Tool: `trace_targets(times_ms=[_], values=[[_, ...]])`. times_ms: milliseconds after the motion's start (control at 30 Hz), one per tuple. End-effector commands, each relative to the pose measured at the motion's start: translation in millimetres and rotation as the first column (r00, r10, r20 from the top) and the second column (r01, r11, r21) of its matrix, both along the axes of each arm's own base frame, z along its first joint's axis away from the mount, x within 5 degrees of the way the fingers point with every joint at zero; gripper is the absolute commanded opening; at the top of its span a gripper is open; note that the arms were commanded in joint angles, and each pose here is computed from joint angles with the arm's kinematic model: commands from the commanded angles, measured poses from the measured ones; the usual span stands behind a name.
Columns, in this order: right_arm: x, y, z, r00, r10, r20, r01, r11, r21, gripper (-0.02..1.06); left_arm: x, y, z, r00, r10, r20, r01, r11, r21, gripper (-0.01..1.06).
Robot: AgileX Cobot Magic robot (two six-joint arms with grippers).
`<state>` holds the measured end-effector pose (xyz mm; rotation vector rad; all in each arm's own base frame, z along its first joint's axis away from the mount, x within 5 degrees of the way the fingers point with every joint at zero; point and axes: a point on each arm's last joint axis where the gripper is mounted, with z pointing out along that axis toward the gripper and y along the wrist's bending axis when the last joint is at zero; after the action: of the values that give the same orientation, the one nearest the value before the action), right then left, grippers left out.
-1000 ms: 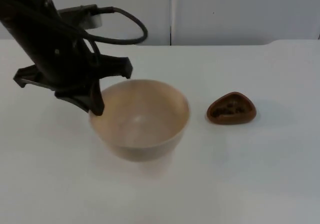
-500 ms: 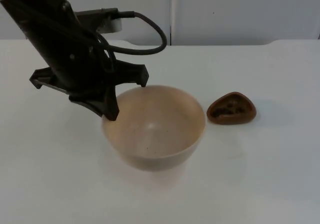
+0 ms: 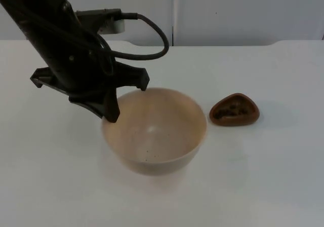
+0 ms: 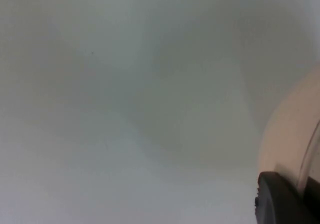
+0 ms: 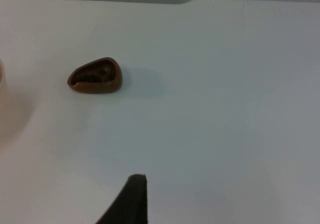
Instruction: Pick up the bowl with the left hand and pour the coffee beans from the cup into the bowl with the right hand.
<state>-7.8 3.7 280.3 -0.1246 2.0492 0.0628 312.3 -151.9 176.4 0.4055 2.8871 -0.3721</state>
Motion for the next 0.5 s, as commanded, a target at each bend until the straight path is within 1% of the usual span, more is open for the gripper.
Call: trace_targets(times_ms=[0, 100, 467], values=[[0.1, -0.4, -0.2, 1.0, -0.005, 0.008, 0.005, 1.0, -0.012, 1.05, -1.6, -3.3, 5.9, 1.0, 0.012, -0.003, -0.012, 0.999, -0.029, 0.0], [0.1, -0.4, -0.2, 1.0, -0.005, 0.008, 0.005, 1.0, -0.012, 1.05, -2.1, -5.3, 6.5, 0.999, 0.031, -0.016, -0.032, 0.998, -0.055, 0.0], [0.1, 0.1, -0.2, 1.0, -0.002, 0.007, 0.002, 1.0, -0.007, 1.05, -1.5, -6.1, 6.9, 0.999, 0.041, -0.013, -0.041, 0.997, -0.067, 0.0]])
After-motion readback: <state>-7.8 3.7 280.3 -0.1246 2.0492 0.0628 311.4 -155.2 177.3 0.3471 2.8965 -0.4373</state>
